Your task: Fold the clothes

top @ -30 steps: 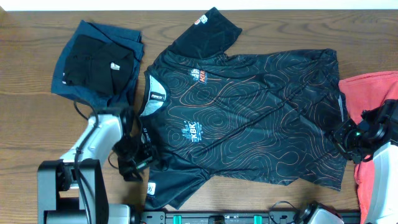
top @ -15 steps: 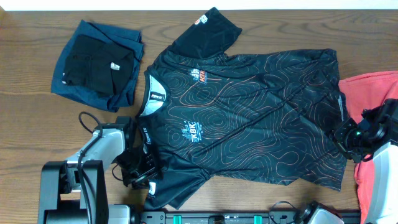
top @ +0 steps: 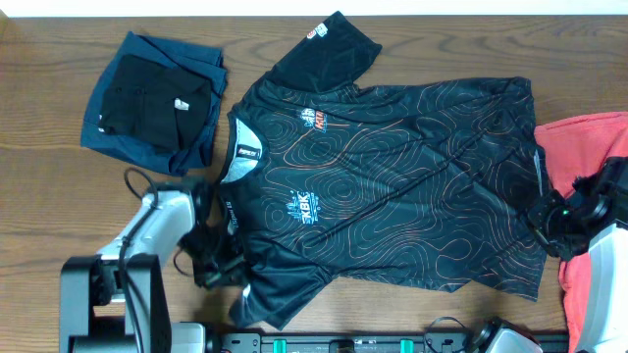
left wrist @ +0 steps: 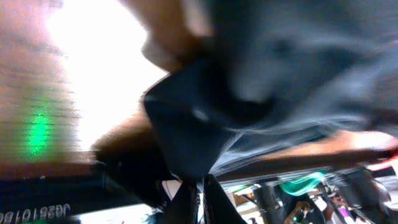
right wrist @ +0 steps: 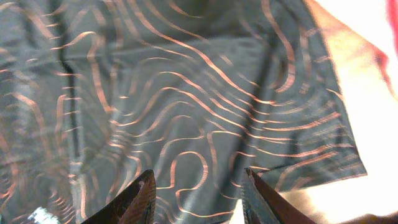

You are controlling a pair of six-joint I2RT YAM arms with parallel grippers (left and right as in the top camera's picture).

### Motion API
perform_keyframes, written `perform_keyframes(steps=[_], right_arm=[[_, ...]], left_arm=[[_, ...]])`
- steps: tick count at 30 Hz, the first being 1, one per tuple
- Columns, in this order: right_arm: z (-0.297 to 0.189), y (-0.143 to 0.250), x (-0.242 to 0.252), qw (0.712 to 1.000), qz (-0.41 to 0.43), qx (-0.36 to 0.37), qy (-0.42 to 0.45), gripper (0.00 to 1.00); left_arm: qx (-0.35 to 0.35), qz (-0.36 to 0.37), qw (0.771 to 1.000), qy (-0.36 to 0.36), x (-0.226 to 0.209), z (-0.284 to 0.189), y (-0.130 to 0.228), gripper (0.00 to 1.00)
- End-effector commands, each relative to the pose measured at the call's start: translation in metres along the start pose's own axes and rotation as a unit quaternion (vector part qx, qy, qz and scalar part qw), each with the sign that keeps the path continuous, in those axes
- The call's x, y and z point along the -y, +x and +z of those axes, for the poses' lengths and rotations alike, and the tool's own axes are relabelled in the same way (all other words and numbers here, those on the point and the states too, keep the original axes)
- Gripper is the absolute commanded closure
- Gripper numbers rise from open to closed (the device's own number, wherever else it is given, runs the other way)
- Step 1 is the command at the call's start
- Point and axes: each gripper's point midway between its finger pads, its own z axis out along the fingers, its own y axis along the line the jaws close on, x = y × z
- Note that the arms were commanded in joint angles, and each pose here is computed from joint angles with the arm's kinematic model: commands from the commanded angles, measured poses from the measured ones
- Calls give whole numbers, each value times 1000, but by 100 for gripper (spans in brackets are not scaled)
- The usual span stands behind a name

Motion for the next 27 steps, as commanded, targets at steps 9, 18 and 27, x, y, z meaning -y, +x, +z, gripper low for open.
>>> perform_keyframes(steps=[9,18,27], right_arm=[[17,13,52,992,108,-23,68,55],[42,49,72,981,156,-69,87,55],[59,62,118,960,207,-38,187,46]], left_arm=[[164,118,976,76,65,-90,-20,94],[175,123,974,77,66,-93,-22,94],[176,124,973,77,67,-93,-22,94]])
